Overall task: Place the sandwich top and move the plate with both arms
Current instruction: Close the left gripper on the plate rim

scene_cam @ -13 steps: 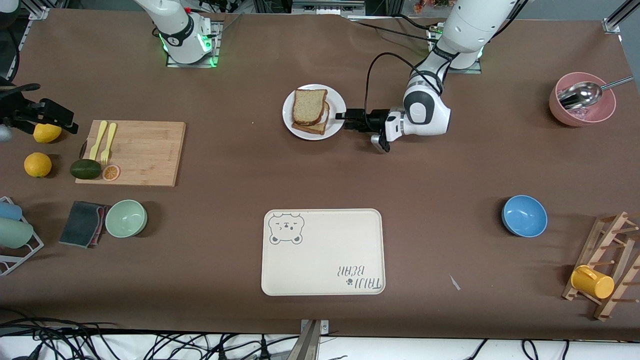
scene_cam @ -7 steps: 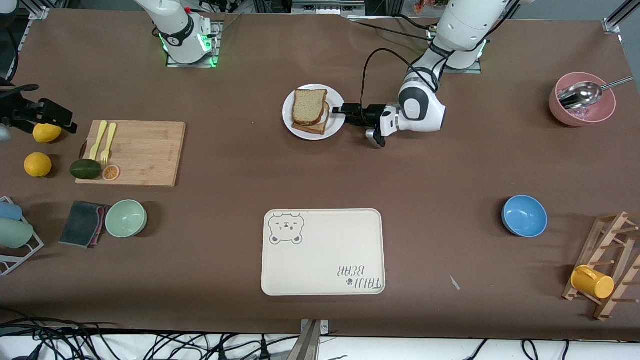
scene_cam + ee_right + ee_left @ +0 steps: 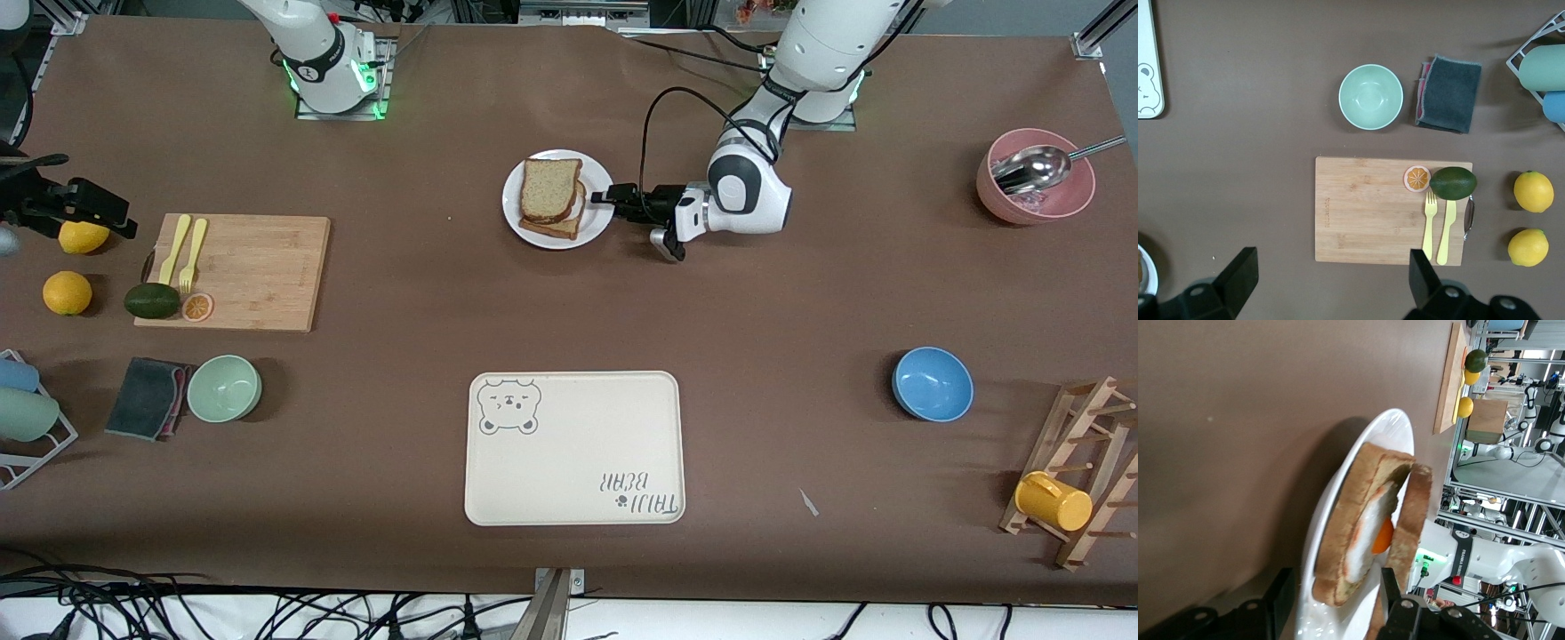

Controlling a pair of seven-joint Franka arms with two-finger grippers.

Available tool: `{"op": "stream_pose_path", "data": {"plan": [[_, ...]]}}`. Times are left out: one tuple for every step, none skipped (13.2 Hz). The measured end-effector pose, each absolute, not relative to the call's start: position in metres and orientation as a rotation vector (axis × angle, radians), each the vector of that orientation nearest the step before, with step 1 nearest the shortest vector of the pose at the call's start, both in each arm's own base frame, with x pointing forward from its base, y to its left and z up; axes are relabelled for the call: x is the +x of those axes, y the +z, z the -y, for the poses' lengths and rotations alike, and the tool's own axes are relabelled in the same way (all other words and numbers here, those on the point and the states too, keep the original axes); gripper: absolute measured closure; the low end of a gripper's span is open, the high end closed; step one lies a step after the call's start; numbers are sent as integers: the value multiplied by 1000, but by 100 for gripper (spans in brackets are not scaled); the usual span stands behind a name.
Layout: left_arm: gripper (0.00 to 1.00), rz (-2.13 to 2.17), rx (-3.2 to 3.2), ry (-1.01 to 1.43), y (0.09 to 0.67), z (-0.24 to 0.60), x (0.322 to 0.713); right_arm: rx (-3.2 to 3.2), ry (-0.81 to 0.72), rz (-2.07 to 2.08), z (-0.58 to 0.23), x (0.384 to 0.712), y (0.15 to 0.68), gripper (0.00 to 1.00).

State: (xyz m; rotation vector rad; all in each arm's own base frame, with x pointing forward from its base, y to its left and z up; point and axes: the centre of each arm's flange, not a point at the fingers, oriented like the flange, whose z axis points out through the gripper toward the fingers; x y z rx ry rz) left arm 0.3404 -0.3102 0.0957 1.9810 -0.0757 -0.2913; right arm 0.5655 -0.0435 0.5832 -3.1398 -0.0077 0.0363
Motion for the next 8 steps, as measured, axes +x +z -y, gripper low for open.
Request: {"op": "stream_pose_path", "data": {"plan": [[40,85,1976,-286,95,310,340,-3140,36,8,44,565,583,0],[41,88,1977,-285,95,310,340,-3140,37,8,44,565,583,0],[42,91,1977,-283,94,310,340,-3140,37,7,44,565,583,0],[44,93,1978,-282,94,309,339,-3140,37,7,44,565,583,0],[45,93,1979,-282,93,309,339,-3140,37,7,44,565,583,0],[52,93,1981,-285,92,308,338,-3140,37,7,44,565,583,0],[52,93,1981,-284,91,308,338,-3140,37,7,44,565,583,0],[52,93,1981,-285,91,308,338,-3140,37,7,44,565,583,0]]}}
